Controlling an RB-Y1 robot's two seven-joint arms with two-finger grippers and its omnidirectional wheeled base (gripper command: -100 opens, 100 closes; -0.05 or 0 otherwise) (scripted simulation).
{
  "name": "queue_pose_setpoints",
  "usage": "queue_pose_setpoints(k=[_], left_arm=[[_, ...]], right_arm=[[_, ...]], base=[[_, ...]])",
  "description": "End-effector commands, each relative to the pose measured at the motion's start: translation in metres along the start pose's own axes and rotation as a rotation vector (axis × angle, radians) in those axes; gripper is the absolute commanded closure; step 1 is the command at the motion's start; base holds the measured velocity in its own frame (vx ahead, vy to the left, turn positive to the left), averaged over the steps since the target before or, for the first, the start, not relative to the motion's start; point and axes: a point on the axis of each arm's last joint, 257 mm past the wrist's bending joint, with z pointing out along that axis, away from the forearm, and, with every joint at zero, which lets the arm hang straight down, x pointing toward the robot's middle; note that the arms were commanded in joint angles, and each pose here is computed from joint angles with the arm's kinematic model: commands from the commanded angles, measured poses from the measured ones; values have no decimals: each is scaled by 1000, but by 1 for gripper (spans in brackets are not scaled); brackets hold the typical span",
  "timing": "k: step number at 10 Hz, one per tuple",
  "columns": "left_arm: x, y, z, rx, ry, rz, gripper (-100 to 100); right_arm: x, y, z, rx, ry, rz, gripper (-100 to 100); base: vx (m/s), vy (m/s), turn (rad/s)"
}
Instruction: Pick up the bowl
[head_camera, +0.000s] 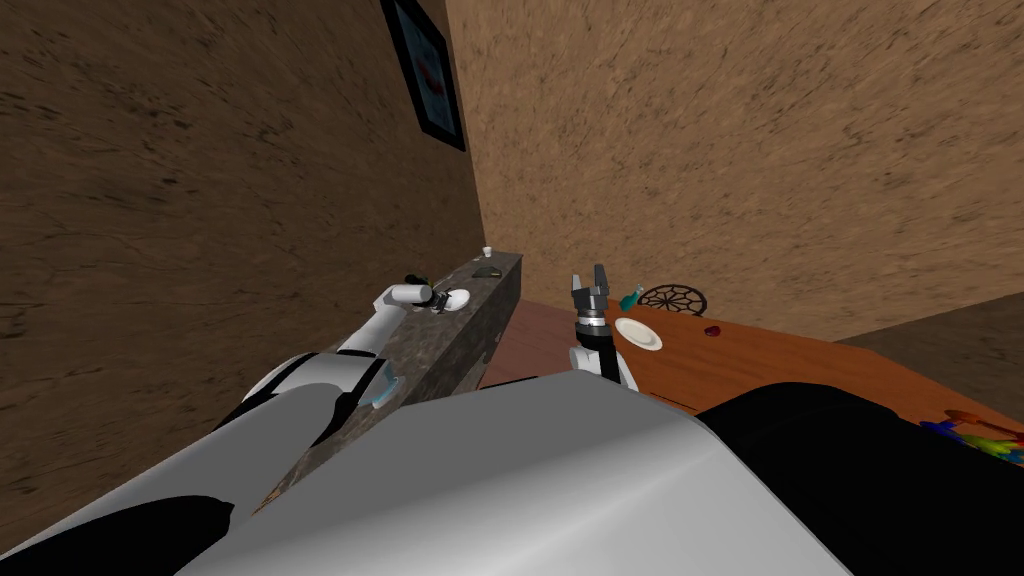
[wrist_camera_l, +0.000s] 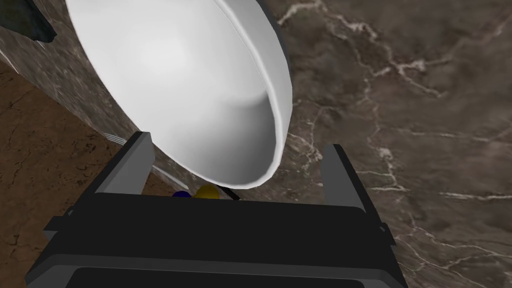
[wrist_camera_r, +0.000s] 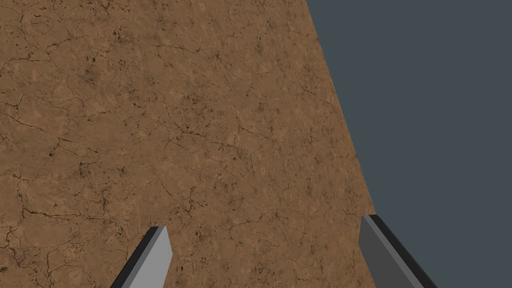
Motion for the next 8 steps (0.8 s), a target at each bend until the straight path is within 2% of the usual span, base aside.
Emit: queue_pose_setpoints(k=[1, 2, 3, 4, 5, 8], left_arm=[[-3, 22, 5, -65, 11, -14, -100], [-2, 30, 7, -82, 15, -17, -100], [-3, 24, 4, -66, 12, -14, -100], [-3, 25, 5, -70, 13, -15, 0], [-6, 31, 9, -68, 17, -7, -100], [-9, 39, 14, -65, 23, 3, -100]], right_arm=[[0, 0, 0, 0, 0, 0, 0], [0, 0, 0, 0, 0, 0, 0], [0, 0, 0, 0, 0, 0, 0], [0, 0, 0, 0, 0, 0, 0], [0, 0, 0, 0, 0, 0, 0], [0, 0, 0, 0, 0, 0, 0]], base=[[28, 18, -81], [22, 9, -39], [8, 3, -4], [0, 0, 0], [34, -29, 45], [50, -61, 50]])
